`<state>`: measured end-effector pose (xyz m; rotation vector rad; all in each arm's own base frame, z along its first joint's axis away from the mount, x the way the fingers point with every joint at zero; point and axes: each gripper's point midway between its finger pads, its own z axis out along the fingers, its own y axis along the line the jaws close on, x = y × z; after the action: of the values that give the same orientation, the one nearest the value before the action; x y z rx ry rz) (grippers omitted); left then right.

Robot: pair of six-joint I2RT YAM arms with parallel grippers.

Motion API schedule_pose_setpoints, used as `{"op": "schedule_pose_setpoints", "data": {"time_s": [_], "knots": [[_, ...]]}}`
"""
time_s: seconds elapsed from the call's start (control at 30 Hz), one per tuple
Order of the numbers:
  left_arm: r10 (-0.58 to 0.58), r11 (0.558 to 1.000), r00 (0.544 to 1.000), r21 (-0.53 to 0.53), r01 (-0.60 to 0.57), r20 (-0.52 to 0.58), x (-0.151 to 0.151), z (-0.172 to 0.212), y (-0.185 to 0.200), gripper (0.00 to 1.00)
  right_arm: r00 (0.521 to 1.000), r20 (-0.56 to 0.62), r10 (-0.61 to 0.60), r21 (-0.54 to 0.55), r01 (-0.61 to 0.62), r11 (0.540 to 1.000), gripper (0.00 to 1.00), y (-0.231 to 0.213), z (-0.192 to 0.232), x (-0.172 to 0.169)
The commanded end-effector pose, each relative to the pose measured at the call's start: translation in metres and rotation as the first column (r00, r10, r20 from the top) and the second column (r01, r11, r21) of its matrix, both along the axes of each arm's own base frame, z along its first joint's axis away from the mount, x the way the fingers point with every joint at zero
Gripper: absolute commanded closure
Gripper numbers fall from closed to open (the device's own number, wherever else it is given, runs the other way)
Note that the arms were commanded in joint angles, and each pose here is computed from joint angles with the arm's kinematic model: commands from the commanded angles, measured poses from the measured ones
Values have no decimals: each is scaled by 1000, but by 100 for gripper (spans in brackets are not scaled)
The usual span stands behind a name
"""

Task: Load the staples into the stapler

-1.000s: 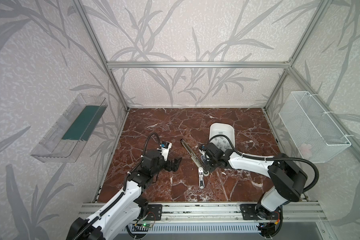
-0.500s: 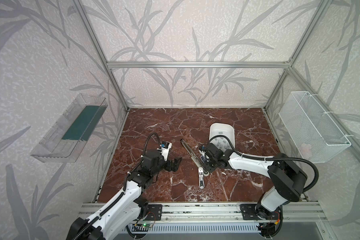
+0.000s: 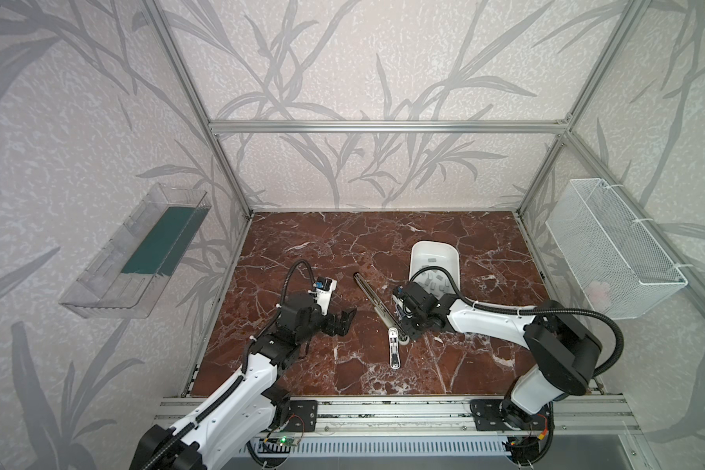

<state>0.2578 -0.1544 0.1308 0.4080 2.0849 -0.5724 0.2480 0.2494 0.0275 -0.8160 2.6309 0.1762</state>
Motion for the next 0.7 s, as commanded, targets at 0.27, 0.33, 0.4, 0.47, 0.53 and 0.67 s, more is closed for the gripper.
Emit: {"op": "schedule_pose_setpoints", "data": {"time_s": [0.27, 0.33, 0.4, 0.47, 0.53, 0.67], "knots": [[-10, 1000, 1000, 0, 10, 20, 0, 2, 0, 1, 996, 44, -78, 54, 75, 996, 69, -13, 28, 17], [-11, 1000, 1000, -2, 11, 21, 0, 2, -1, 1, 995, 43, -86, 53, 84, 995, 69, -14, 28, 18], [-11, 1000, 1000, -2, 11, 22, 0, 3, 0, 1, 995, 40, -95, 44, 93, 995, 69, -15, 26, 20], [-13, 1000, 1000, -4, 13, 22, 0, 3, -1, 1, 995, 30, -96, 38, 95, 995, 69, -15, 23, 19], [-14, 1000, 1000, -4, 14, 21, 0, 3, -1, 1, 995, 19, -95, 39, 94, 995, 71, -13, 21, 19], [-17, 1000, 1000, -7, 17, 21, -1, 3, -2, 1, 996, 16, -84, 53, 83, 995, 71, -11, 22, 18]]}}
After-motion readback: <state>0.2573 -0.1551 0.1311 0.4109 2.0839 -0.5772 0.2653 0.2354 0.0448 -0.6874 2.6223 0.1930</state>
